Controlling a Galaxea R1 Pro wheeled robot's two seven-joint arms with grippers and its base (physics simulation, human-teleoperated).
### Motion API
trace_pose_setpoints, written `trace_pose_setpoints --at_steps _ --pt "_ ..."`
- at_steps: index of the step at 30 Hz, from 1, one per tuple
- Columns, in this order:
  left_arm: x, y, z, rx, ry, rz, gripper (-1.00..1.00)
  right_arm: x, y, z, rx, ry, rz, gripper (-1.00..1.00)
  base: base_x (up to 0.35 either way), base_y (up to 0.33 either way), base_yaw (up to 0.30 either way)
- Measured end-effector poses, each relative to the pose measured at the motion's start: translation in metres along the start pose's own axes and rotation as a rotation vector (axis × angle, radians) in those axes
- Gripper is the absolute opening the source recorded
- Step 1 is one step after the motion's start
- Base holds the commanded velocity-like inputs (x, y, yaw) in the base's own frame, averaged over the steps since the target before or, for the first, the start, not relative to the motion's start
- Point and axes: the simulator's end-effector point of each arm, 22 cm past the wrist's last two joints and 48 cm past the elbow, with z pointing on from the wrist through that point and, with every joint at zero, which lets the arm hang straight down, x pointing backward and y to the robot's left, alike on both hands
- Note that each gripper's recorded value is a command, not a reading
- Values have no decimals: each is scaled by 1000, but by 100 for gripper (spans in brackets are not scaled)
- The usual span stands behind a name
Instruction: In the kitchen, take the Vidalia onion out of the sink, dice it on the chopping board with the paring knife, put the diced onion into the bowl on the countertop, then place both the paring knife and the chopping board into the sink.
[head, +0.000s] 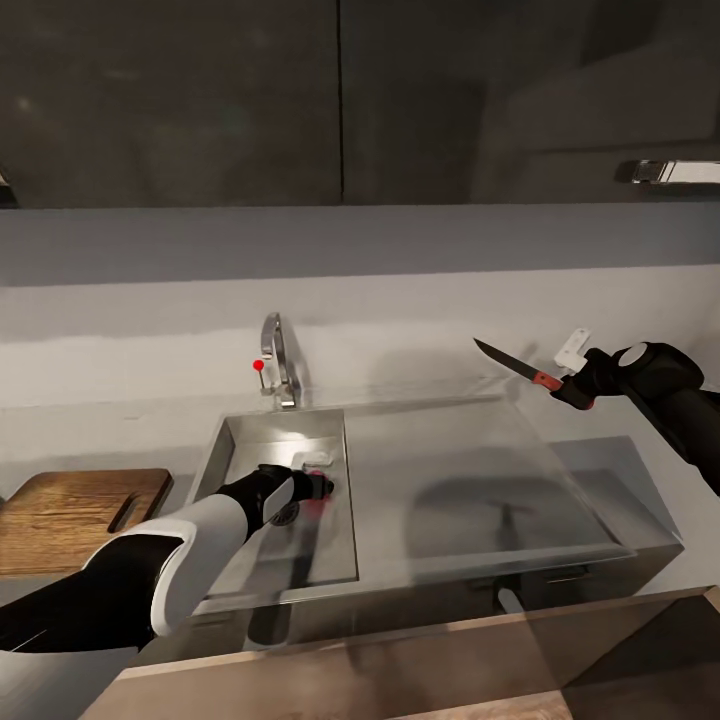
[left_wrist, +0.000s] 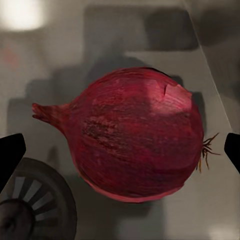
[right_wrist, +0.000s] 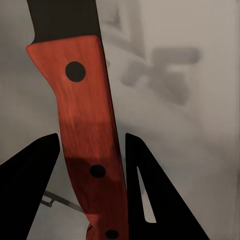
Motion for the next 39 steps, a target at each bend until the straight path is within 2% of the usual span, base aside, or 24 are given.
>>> trace_pose_setpoints --at_steps 1,21,32,38,39 --pt "0 0 0 0 0 0 -100 0 0 0 0 0 0 -100 0 0 0" --pt "-13 0 -5 -2 -47 2 -100 -2 -3 -5 7 -6 1 -100 -4 0 0" --pt "-28 1 -13 -4 -93 7 -100 -6 -10 -15 21 -16 3 -100 -249 0 0" --pt "-46 4 -19 4 -158 11 -100 -5 -12 -18 23 -16 5 -100 -42 0 0" --pt "-59 13 -23 6 -196 12 -100 -4 -12 -17 23 -13 7 -100 -4 0 0"
